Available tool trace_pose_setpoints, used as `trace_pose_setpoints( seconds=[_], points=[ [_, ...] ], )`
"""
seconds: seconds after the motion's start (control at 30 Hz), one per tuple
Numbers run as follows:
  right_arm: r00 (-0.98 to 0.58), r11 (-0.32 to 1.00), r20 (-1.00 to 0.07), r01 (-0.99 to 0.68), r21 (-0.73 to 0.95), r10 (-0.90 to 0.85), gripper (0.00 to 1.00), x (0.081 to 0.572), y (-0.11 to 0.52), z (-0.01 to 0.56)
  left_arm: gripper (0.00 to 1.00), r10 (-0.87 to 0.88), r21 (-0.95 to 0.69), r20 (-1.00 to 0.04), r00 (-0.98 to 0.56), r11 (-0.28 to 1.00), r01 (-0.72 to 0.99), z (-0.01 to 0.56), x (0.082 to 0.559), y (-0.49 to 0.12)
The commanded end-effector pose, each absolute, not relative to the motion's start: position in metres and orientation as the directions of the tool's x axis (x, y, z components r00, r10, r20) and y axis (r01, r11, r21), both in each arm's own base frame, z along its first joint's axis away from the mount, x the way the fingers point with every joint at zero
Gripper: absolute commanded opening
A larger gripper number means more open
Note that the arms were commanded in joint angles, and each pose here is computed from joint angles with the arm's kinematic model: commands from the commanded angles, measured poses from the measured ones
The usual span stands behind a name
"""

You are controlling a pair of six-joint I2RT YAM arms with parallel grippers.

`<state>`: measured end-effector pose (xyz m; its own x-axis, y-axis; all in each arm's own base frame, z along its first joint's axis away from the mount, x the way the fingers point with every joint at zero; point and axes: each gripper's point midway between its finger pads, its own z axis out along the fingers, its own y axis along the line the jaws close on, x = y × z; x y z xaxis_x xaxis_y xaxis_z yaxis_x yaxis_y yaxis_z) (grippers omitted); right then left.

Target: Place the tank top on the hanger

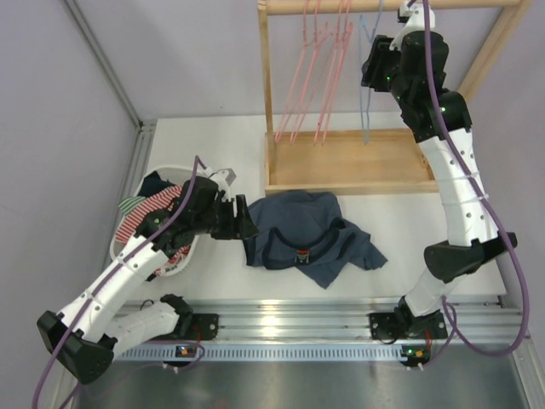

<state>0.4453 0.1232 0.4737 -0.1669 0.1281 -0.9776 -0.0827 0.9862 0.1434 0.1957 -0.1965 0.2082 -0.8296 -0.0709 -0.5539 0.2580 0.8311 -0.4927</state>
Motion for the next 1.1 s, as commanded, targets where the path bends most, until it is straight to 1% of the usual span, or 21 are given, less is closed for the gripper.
trace_pose_setpoints(
  seconds=[0.0,0.07,0.17,0.3,0.37,0.43,0.5,0.53,0.6,0.7,0.73,0.77,0.83,1.07],
  points=[
    [-0.172,0.986,-0.978,-0.101,0.132,0.114,0.46,0.451,0.123,0.476,0.65,-0.084,-0.496,-0.560,-0.824,0.831,0.253,0.213,0.194,-0.194],
    [-0.165,0.986,-0.979,-0.099,0.134,0.116,0.45,0.451,0.123,0.478,0.65,-0.081,-0.492,-0.558,-0.826,0.834,0.250,0.212,0.195,-0.194],
    [-0.169,0.988,-0.980,-0.091,0.125,0.109,0.46,0.453,0.121,0.478,0.65,-0.079,-0.487,-0.553,-0.830,0.839,0.244,0.208,0.194,-0.192],
    [-0.169,0.989,-0.979,-0.084,0.125,0.110,0.43,0.455,0.120,0.479,0.65,-0.085,-0.488,-0.553,-0.829,0.840,0.239,0.209,0.195,-0.192],
    [-0.168,0.988,-0.979,-0.085,0.127,0.112,0.36,0.455,0.121,0.479,0.65,-0.085,-0.486,-0.550,-0.831,0.842,0.235,0.208,0.195,-0.192],
    [-0.167,0.988,-0.980,-0.089,0.125,0.109,0.27,0.455,0.121,0.480,0.65,-0.087,-0.486,-0.547,-0.832,0.843,0.231,0.206,0.195,-0.192],
    [-0.177,0.988,-0.979,-0.095,0.123,0.105,0.27,0.455,0.122,0.477,0.65,-0.083,-0.484,-0.542,-0.836,0.844,0.230,0.204,0.195,-0.192],
    [-0.181,0.987,-0.978,-0.104,0.124,0.103,0.23,0.456,0.124,0.476,0.65,-0.082,-0.484,-0.541,-0.837,0.845,0.229,0.203,0.194,-0.192],
    [-0.197,0.987,-0.976,-0.106,0.120,0.097,0.20,0.457,0.124,0.471,0.64,-0.082,-0.481,-0.542,-0.837,0.846,0.229,0.202,0.195,-0.192],
    [-0.207,0.987,-0.973,-0.098,0.123,0.101,0.10,0.458,0.122,0.469,0.65,-0.081,-0.482,-0.538,-0.839,0.846,0.227,0.200,0.196,-0.193],
    [-0.205,0.989,-0.973,-0.088,0.123,0.103,0.04,0.459,0.121,0.469,0.64,-0.081,-0.481,-0.536,-0.840,0.847,0.226,0.199,0.197,-0.193],
    [-0.195,0.989,-0.975,-0.078,0.123,0.106,0.03,0.459,0.119,0.473,0.64,-0.081,-0.482,-0.534,-0.842,0.847,0.224,0.198,0.197,-0.193],
    [-0.176,0.991,-0.978,-0.060,0.122,0.110,0.00,0.459,0.114,0.479,0.64,-0.082,-0.482,-0.530,-0.844,0.848,0.221,0.196,0.196,-0.193],
    [-0.101,0.992,-0.989,-0.053,0.118,0.112,0.00,0.447,0.106,0.506,0.64,-0.088,-0.487,-0.529,-0.844,0.847,0.216,0.192,0.191,-0.190]
  ],
)
